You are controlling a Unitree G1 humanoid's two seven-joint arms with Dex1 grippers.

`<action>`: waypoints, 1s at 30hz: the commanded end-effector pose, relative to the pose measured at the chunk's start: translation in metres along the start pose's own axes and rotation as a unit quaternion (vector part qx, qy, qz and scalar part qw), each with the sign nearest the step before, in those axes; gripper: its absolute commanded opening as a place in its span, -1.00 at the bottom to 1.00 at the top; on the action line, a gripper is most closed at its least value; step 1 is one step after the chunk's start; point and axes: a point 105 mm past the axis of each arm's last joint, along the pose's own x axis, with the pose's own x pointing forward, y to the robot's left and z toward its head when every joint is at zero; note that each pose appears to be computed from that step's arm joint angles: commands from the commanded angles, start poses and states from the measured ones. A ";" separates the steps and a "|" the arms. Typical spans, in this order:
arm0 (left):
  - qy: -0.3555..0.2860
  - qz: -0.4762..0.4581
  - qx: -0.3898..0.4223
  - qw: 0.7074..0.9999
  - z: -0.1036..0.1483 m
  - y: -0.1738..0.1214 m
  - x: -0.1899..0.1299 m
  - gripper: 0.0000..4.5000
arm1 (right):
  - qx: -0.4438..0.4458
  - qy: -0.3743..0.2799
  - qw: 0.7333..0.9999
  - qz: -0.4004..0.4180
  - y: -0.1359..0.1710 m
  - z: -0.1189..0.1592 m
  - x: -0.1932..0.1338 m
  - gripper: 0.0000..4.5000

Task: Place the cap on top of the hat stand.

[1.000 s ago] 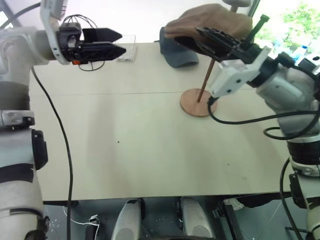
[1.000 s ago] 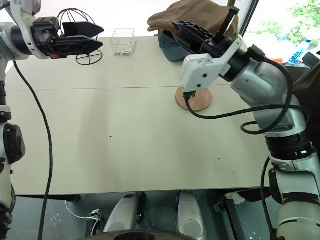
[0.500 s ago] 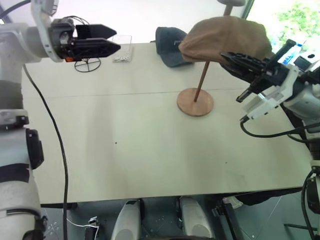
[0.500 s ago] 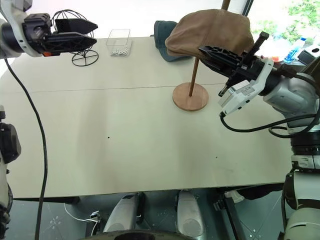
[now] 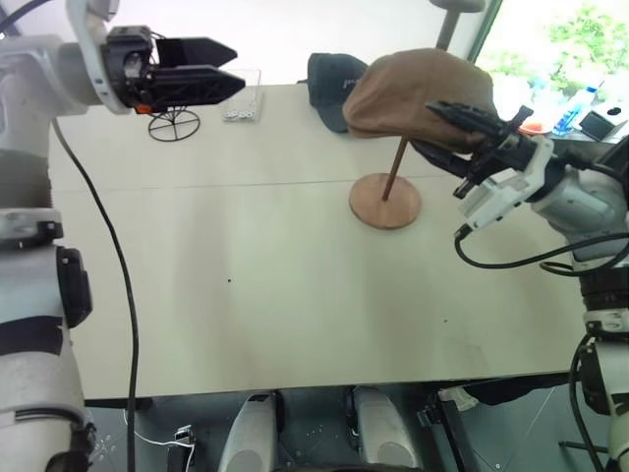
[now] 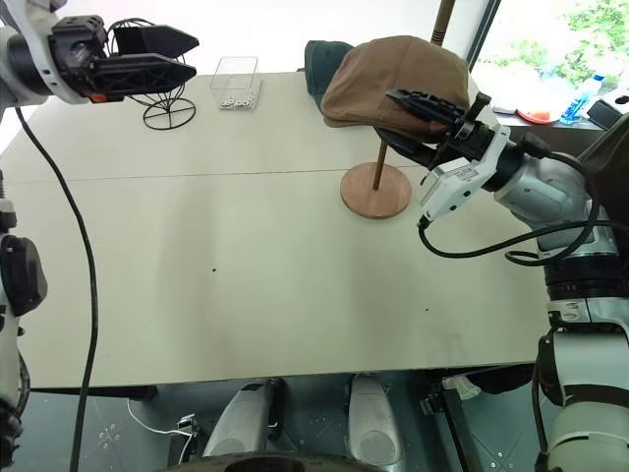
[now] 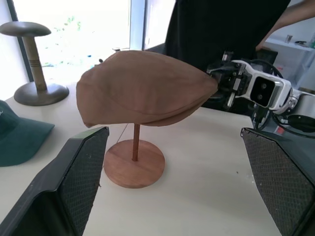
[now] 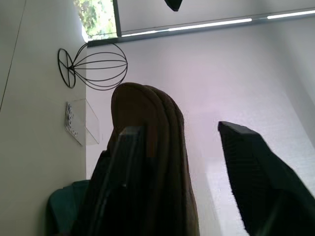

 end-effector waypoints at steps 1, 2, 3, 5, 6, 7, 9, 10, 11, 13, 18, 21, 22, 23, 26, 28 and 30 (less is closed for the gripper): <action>-0.015 -0.003 0.033 0.999 0.020 -0.004 0.000 1.00 | -0.025 0.041 0.999 -0.013 -0.015 -0.002 -0.010 0.67; -0.015 -0.004 0.033 0.999 0.020 -0.004 0.001 1.00 | -0.026 0.056 0.998 -0.014 -0.014 -0.002 -0.012 0.67; -0.016 -0.005 0.033 0.999 0.019 -0.003 0.003 1.00 | -0.029 0.071 0.997 -0.015 -0.013 -0.002 -0.014 0.67; -0.016 -0.010 0.032 0.999 0.019 -0.003 0.005 1.00 | -0.030 0.108 0.994 -0.012 -0.009 0.000 -0.017 0.67; -0.016 -0.014 0.031 0.999 0.018 -0.004 0.006 1.00 | -0.031 0.130 0.991 -0.004 -0.006 0.001 -0.018 0.67; -0.015 -0.017 0.031 0.999 0.017 -0.005 0.007 1.00 | -0.031 0.146 0.989 0.001 -0.004 0.002 -0.020 0.67; -0.014 -0.029 0.030 0.999 0.016 -0.007 0.010 1.00 | -0.021 0.189 0.982 0.006 -0.002 0.007 -0.024 0.67; -0.014 -0.034 0.029 0.999 0.015 -0.008 0.011 1.00 | -0.013 0.207 0.978 0.007 -0.002 0.009 -0.025 0.67; -0.012 -0.037 0.029 0.999 0.014 -0.009 0.011 1.00 | -0.007 0.223 0.975 0.007 -0.002 0.012 -0.026 0.67; -0.009 -0.047 0.028 0.998 0.012 -0.011 0.013 1.00 | -0.001 0.248 0.969 -0.005 -0.008 0.020 -0.023 0.67; -0.008 -0.052 0.028 0.998 0.008 -0.009 0.018 1.00 | 0.021 0.303 0.953 -0.019 -0.010 0.026 -0.016 0.67; -0.008 -0.054 0.028 0.998 0.006 -0.009 0.018 1.00 | 0.059 0.334 0.941 -0.013 0.002 0.023 -0.011 0.67; -0.008 -0.054 0.028 0.998 0.005 -0.009 0.018 1.00 | 0.063 0.340 0.938 -0.016 0.003 0.022 -0.009 0.67; -0.008 -0.055 0.028 0.998 0.005 -0.010 0.018 1.00 | 0.064 0.346 0.936 -0.019 0.003 0.021 -0.007 0.67; -0.008 -0.056 0.028 0.998 0.004 -0.011 0.017 1.00 | 0.068 0.362 0.929 -0.018 0.006 0.018 -0.002 0.67; -0.007 -0.056 0.030 0.998 0.003 -0.013 0.016 1.00 | 0.080 0.375 0.923 -0.016 0.011 0.014 -0.003 0.67; -0.005 -0.053 0.034 0.998 0.004 -0.013 0.014 1.00 | 0.080 0.381 0.921 -0.018 0.011 0.011 -0.004 0.32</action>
